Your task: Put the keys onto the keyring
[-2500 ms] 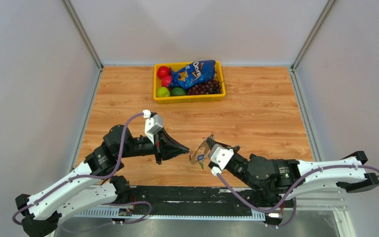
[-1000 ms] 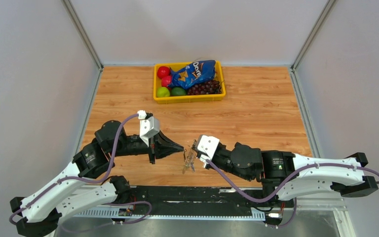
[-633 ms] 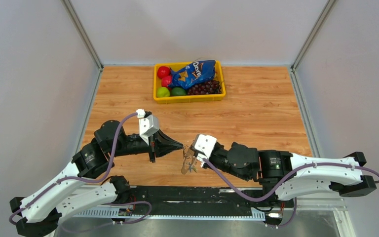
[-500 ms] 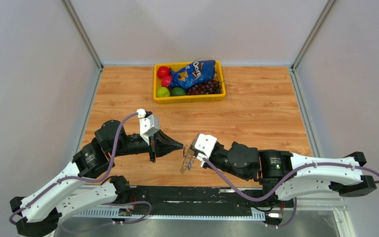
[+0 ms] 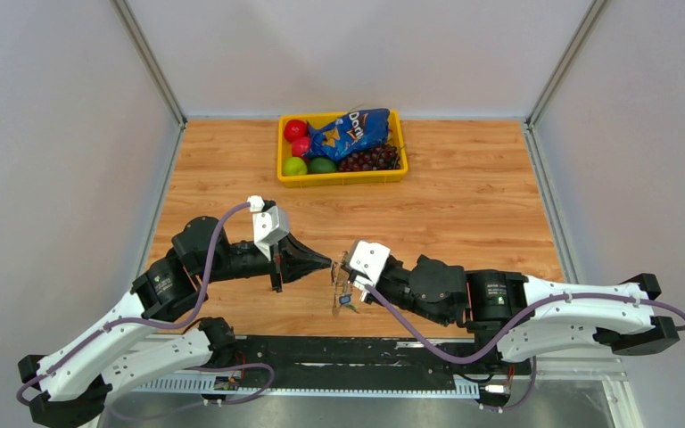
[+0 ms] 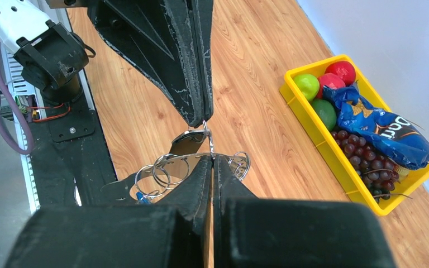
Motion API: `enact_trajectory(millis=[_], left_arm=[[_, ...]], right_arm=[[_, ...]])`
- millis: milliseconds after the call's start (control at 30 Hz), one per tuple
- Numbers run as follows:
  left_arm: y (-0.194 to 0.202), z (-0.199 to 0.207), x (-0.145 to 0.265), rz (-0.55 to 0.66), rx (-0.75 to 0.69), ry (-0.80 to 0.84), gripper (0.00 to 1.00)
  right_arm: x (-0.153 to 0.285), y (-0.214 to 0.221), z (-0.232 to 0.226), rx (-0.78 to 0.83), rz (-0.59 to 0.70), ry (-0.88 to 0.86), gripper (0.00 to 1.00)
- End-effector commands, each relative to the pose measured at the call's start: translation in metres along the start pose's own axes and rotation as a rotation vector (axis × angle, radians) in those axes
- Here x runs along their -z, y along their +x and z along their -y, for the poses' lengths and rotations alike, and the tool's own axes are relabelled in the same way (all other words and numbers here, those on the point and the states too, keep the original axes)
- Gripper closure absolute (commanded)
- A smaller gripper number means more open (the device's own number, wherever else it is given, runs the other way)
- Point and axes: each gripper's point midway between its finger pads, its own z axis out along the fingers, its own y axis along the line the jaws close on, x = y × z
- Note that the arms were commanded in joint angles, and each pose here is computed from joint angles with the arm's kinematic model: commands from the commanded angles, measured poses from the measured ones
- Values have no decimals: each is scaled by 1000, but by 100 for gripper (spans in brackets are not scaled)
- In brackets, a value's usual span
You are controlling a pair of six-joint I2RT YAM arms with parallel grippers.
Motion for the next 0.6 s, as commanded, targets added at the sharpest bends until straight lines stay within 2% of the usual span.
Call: enact_trajectory(millis=[0, 567], left_arm=[[-19, 6, 2, 50, -18, 14, 100], [-18, -2, 0, 47, -12, -25, 100]], right_arm=[[4, -32, 8, -59, 88, 20, 100], [8, -37, 4, -51, 114, -22, 100]])
